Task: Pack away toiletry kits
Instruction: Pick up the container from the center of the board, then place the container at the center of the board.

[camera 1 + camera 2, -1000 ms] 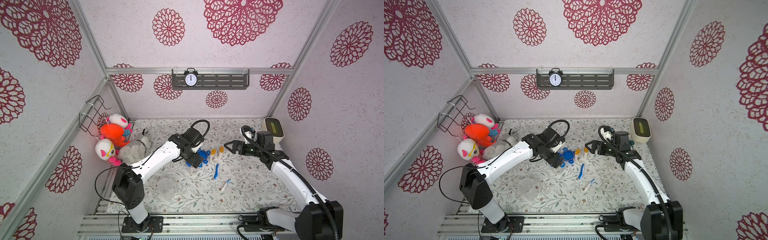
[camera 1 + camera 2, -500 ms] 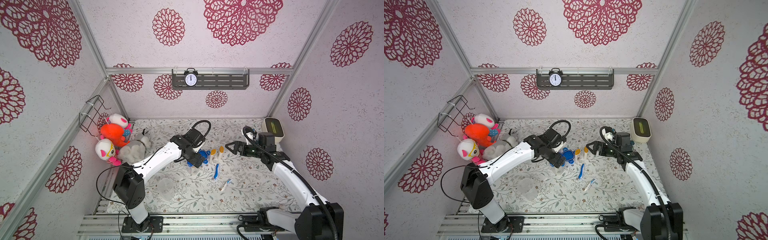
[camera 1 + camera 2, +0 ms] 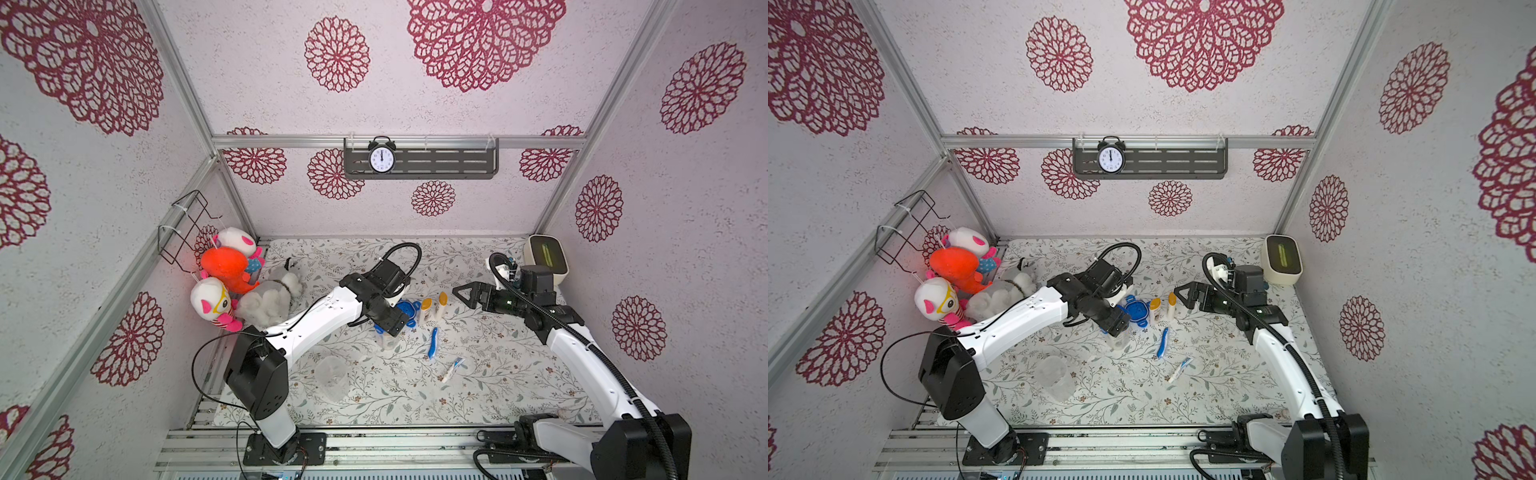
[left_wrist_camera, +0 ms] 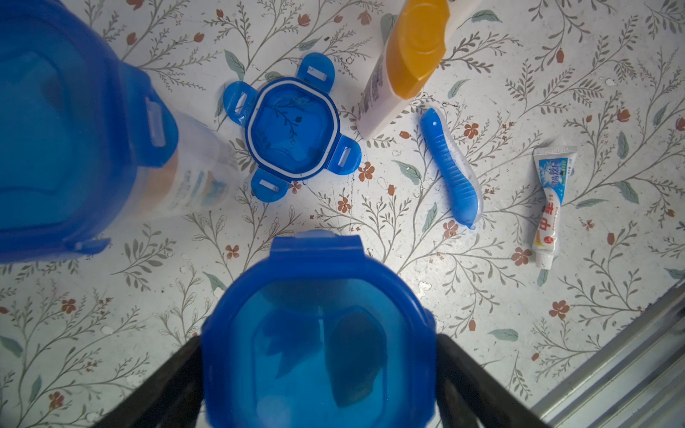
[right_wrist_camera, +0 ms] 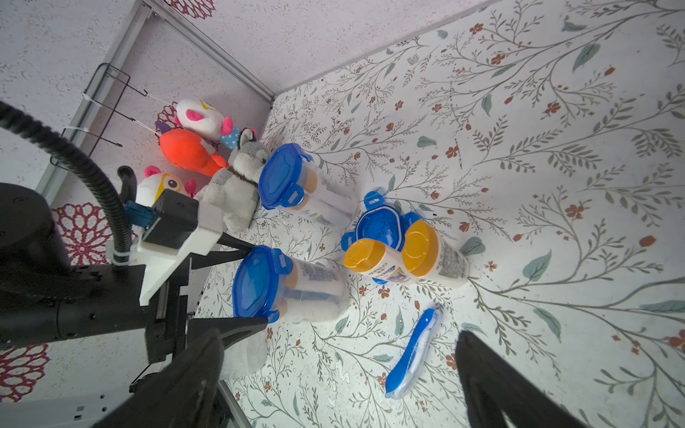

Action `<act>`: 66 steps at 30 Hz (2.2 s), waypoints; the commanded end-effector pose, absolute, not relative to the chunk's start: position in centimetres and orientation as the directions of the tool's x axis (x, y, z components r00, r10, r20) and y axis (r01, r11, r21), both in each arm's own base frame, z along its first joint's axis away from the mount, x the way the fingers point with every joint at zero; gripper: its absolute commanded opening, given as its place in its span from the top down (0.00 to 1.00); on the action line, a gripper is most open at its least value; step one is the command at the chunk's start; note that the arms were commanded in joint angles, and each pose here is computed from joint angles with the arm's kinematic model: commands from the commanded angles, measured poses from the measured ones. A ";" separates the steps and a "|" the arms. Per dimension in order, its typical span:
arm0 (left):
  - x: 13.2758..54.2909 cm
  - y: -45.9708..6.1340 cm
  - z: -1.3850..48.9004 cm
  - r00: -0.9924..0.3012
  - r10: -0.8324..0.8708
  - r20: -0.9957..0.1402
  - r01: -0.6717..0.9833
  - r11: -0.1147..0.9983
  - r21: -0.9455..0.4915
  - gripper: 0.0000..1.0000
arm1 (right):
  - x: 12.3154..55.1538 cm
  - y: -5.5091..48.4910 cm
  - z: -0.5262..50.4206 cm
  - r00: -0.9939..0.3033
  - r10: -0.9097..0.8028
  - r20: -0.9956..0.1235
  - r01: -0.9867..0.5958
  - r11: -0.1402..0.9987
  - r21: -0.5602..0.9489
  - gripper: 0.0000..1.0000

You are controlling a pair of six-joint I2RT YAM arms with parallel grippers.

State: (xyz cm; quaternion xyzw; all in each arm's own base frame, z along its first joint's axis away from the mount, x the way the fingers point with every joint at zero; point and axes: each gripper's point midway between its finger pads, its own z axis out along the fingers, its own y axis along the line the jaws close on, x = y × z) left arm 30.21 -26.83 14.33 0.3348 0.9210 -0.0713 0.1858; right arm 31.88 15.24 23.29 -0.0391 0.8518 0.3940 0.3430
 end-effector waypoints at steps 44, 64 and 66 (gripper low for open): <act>38.3 -8.2 13.5 -0.930 0.123 -0.347 0.079 0.987 0.137 0.10 | 31.7 14.6 25.3 -0.707 0.242 -0.665 -0.365 0.680 0.636 0.01; 39.6 -7.2 21.0 -0.832 0.023 -0.554 0.021 1.000 0.011 0.02 | 31.4 14.0 24.9 -0.698 0.241 -0.674 -0.350 0.707 0.615 0.01; 39.2 -7.2 22.0 -0.818 0.005 -0.575 0.011 1.000 -0.008 0.02 | 31.5 13.8 24.4 -0.695 0.234 -0.680 -0.344 0.723 0.600 0.01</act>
